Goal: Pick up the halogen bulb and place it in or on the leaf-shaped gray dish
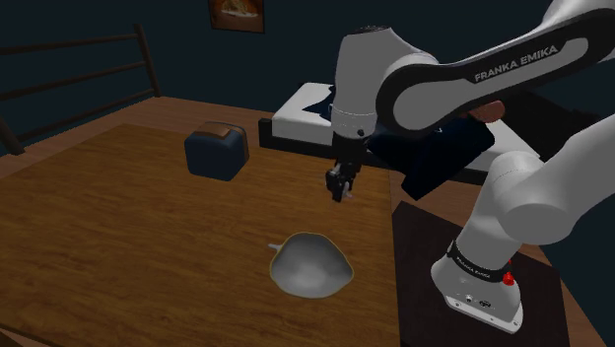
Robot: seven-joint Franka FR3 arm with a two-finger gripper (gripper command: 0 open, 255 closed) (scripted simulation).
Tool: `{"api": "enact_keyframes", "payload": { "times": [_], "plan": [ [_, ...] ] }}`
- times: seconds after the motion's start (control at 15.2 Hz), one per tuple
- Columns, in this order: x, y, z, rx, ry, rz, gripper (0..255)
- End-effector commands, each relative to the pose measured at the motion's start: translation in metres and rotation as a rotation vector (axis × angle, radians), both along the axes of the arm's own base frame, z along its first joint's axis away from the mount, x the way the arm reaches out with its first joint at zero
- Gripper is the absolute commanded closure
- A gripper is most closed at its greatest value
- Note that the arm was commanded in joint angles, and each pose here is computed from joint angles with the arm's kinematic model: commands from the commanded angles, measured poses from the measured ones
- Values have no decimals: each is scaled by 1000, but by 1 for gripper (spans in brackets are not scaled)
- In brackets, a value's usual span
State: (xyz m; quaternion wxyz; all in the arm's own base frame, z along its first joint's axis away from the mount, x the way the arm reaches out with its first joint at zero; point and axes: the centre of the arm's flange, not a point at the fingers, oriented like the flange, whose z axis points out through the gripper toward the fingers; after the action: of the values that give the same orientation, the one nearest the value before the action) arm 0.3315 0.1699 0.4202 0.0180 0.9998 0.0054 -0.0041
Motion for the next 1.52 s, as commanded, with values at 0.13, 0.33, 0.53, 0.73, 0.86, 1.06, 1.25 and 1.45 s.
{"api": "enact_keyframes", "payload": {
  "times": [0.13,0.33,0.53,0.73,0.86,1.06,1.25,1.45],
  "plan": [
    [-8,38,4,0,0,0,255],
    [-16,77,2,0,0,0,255],
    [-24,116,1,0,0,0,255],
    [-32,152,-1,0,0,0,255],
    [-32,152,-11,0,0,0,255],
    [-32,152,-27,0,0,0,255],
    [-32,152,-43,0,0,0,255],
    [-32,152,-59,0,0,0,255]
  ]
}}
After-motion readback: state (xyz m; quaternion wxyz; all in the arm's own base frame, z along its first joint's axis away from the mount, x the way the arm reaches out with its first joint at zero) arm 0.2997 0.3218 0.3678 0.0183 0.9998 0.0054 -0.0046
